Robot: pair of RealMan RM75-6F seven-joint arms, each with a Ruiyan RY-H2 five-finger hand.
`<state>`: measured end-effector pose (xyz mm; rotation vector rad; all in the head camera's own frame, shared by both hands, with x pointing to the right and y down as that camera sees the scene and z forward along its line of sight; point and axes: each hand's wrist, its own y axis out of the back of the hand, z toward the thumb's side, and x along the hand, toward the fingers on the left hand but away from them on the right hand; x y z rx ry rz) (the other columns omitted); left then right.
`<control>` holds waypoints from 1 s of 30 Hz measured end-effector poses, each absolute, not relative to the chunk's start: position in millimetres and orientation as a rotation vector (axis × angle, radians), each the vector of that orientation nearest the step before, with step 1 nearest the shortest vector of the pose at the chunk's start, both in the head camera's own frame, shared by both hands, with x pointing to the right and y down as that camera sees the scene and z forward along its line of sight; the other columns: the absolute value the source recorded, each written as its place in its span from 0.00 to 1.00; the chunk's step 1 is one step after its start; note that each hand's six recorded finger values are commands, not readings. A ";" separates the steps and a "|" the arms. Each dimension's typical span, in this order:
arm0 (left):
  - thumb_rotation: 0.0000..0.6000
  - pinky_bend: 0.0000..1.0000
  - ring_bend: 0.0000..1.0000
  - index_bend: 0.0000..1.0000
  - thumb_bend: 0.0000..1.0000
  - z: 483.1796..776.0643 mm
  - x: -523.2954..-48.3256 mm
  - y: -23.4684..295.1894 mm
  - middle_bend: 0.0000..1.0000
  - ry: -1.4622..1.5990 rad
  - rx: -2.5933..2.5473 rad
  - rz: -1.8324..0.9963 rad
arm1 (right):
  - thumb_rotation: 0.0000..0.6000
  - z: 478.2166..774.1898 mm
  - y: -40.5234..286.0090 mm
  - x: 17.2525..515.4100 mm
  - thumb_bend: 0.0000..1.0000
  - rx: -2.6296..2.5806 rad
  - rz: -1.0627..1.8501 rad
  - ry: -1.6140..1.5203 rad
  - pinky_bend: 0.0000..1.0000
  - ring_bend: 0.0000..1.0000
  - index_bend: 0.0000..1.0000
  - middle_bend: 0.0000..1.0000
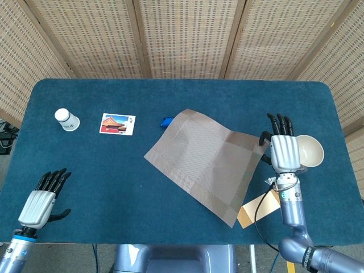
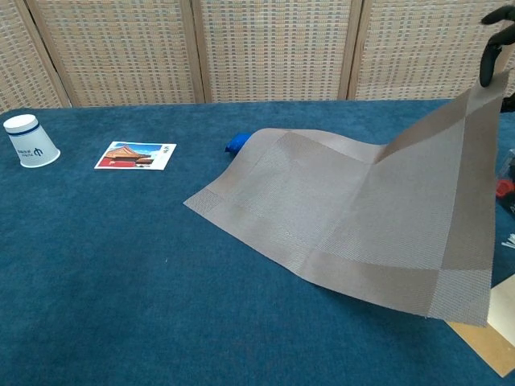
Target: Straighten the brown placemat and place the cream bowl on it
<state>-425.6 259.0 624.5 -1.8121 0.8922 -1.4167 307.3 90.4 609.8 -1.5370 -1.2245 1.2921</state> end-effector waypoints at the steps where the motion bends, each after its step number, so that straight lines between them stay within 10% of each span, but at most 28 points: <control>1: 1.00 0.00 0.00 0.01 0.18 624.3 -425.6 258.8 0.00 0.894 -1.812 -1.416 | 1.00 609.2 90.6 310.9 0.32 -1.531 1.302 -1.224 0.00 0.00 0.41 0.00; 7: 1.00 0.00 0.00 0.01 0.18 623.1 -424.0 258.3 0.00 0.892 -1.812 -1.406 | 1.00 602.1 101.5 338.2 0.24 -1.489 1.355 -1.231 0.00 0.00 0.22 0.00; 30: 1.00 0.00 0.00 0.03 0.04 607.6 -377.6 185.4 0.00 0.823 -1.694 -1.270 | 1.00 561.8 184.7 406.8 0.22 -1.564 1.242 -1.429 0.00 0.00 0.20 0.00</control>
